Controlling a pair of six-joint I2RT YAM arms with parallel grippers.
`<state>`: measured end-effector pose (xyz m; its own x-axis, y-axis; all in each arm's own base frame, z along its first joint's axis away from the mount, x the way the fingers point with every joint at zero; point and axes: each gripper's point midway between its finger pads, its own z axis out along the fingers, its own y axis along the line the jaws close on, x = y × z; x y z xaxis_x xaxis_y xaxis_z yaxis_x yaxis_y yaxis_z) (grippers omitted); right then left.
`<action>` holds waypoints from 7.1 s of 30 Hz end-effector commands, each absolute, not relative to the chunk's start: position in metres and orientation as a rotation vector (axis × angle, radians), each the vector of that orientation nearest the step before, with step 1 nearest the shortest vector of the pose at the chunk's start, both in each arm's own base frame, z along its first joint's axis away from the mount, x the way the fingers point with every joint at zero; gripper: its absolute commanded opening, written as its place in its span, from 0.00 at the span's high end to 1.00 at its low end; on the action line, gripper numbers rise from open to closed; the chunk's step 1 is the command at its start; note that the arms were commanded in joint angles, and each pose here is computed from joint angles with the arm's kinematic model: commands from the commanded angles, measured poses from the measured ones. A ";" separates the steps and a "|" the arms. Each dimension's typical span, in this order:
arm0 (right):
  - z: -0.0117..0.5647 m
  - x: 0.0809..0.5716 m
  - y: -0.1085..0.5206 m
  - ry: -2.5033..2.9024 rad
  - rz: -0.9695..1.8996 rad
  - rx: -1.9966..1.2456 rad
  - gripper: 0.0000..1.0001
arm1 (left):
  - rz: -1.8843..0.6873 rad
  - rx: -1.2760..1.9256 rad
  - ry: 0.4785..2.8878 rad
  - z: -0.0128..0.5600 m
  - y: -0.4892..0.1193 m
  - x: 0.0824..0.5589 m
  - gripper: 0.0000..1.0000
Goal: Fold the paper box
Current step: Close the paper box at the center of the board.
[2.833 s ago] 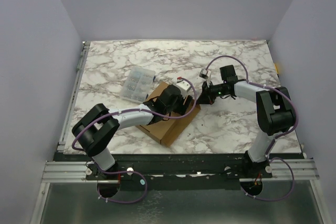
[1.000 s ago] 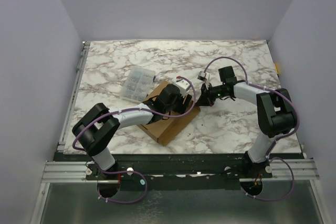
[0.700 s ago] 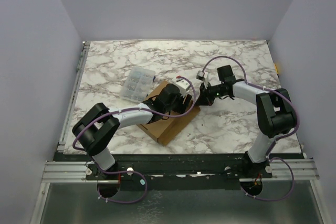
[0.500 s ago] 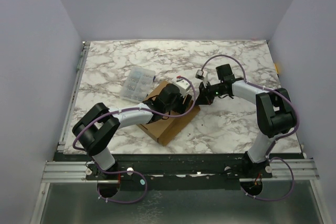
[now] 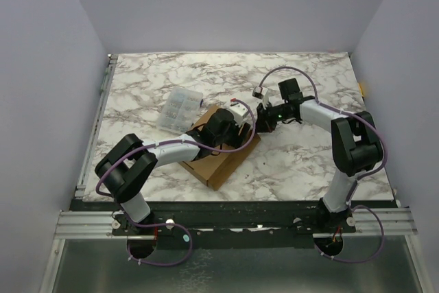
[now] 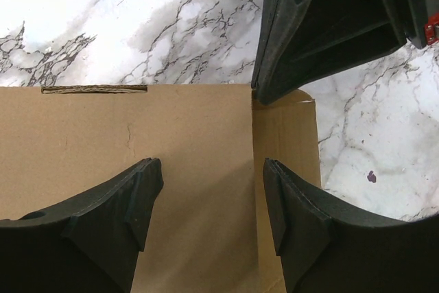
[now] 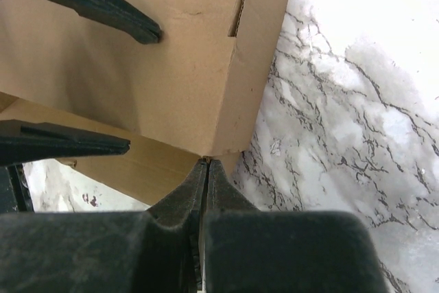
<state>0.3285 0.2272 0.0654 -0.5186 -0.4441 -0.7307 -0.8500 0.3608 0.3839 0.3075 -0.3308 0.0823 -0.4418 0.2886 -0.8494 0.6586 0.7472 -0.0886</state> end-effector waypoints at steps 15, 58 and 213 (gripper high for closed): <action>0.108 0.305 0.233 2.095 1.185 -1.140 0.55 | -0.471 0.768 2.292 0.018 -0.297 0.272 0.29; 0.000 0.250 0.237 1.315 0.652 -2.086 0.99 | -0.609 0.246 2.203 0.076 -0.190 0.371 0.13; 0.046 0.152 0.424 1.420 0.792 -1.961 0.89 | -0.739 -0.069 2.218 0.049 -0.192 0.285 0.27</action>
